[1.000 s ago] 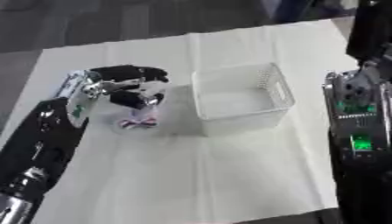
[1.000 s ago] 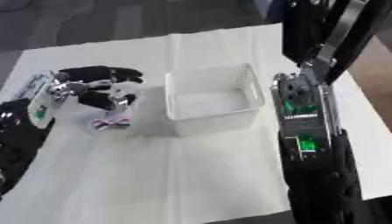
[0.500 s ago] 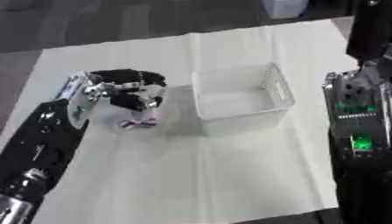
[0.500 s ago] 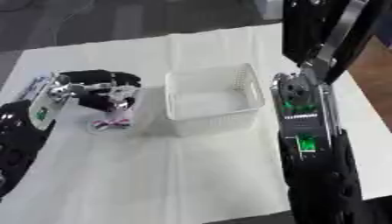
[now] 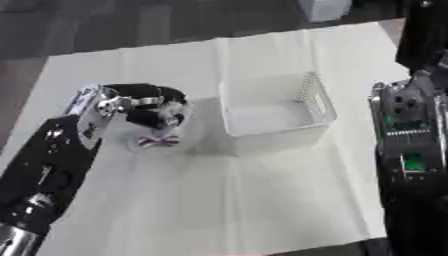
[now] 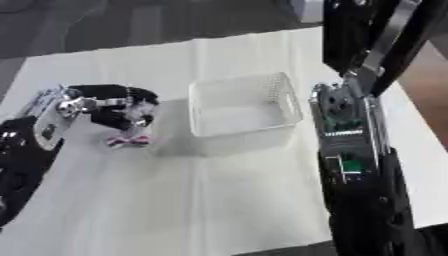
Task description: Pick up objects on the table and place them in the box.
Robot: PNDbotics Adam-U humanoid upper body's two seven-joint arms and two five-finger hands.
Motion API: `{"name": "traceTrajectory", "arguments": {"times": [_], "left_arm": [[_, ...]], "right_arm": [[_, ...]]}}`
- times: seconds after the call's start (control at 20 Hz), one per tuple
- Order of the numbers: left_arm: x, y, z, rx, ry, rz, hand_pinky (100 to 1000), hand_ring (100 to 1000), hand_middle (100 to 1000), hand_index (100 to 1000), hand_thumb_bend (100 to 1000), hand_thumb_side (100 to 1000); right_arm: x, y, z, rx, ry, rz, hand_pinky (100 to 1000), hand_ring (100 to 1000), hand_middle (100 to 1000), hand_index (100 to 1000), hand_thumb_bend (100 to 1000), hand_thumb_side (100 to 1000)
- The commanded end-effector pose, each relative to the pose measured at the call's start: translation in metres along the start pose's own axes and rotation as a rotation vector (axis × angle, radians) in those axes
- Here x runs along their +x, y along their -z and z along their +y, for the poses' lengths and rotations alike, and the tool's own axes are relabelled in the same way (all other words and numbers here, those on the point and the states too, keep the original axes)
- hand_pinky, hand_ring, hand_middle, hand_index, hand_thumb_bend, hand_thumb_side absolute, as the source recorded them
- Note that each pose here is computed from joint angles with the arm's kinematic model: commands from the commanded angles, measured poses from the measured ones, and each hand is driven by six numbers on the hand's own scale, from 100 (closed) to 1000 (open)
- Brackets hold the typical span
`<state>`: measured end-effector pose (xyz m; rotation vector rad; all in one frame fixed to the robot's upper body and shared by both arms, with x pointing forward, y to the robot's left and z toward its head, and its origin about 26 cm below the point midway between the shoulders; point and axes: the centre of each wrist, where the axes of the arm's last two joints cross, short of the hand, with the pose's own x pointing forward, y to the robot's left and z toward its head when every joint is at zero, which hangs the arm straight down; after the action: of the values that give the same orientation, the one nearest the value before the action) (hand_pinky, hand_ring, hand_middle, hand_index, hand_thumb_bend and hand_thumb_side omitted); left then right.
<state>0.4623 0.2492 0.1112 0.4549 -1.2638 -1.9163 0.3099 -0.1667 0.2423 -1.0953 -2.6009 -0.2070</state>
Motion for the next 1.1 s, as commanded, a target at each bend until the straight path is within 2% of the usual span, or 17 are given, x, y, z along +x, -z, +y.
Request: {"name": "traceTrajectory", "arguments": {"times": [0.05, 0.35, 0.5, 0.6, 0.7, 0.75, 0.85, 0.9, 1.0, 1.05, 1.1], "left_arm": [[-0.005, -0.007, 0.005, -0.203, 0.136, -0.118, 1000, 1000, 1000, 1000, 100, 1000], [-0.003, -0.002, -0.017, -0.282, 0.105, -0.124, 1000, 1000, 1000, 1000, 100, 1000], [0.0, 0.0, -0.022, -0.316, 0.11, -0.139, 1000, 1000, 1000, 1000, 100, 1000], [0.003, 0.002, -0.024, -0.326, 0.12, -0.155, 1000, 1000, 1000, 1000, 137, 1000], [0.005, 0.002, -0.025, -0.327, 0.131, -0.168, 962, 1000, 1000, 1000, 195, 994], [0.006, 0.002, -0.025, -0.323, 0.132, -0.173, 937, 1000, 1000, 1000, 240, 909], [0.006, 0.001, -0.024, -0.31, 0.127, -0.176, 854, 1000, 1000, 1000, 271, 743], [0.007, 0.001, -0.024, -0.302, 0.122, -0.175, 797, 966, 1000, 1000, 252, 677], [0.007, -0.001, -0.023, -0.274, 0.109, -0.171, 625, 879, 1000, 1000, 159, 505], [0.008, -0.002, -0.022, -0.253, 0.102, -0.167, 480, 800, 1000, 1000, 100, 374], [0.009, -0.002, -0.021, -0.236, 0.097, -0.163, 394, 742, 961, 1000, 100, 295]], "right_arm": [[0.004, 0.005, -0.001, -0.015, 0.008, -0.021, 359, 496, 646, 836, 100, 858], [0.004, 0.005, -0.001, -0.016, 0.009, -0.021, 360, 496, 646, 836, 100, 858], [0.004, 0.005, -0.001, -0.016, 0.009, -0.021, 359, 497, 646, 836, 100, 858], [0.005, 0.005, -0.001, -0.016, 0.01, -0.022, 360, 497, 646, 836, 100, 857], [0.005, 0.005, -0.001, -0.017, 0.01, -0.022, 360, 497, 646, 836, 100, 857], [0.005, 0.005, -0.001, -0.017, 0.01, -0.022, 360, 497, 646, 836, 100, 857], [0.005, 0.005, -0.001, -0.017, 0.01, -0.022, 360, 497, 646, 836, 100, 857], [0.005, 0.005, -0.001, -0.018, 0.01, -0.023, 360, 497, 646, 836, 100, 857], [0.005, 0.005, -0.001, -0.019, 0.01, -0.023, 360, 497, 646, 836, 100, 857], [0.005, 0.005, -0.001, -0.019, 0.01, -0.023, 360, 497, 646, 836, 100, 857], [0.005, 0.005, -0.001, -0.019, 0.01, -0.023, 360, 497, 646, 836, 100, 857]]}}
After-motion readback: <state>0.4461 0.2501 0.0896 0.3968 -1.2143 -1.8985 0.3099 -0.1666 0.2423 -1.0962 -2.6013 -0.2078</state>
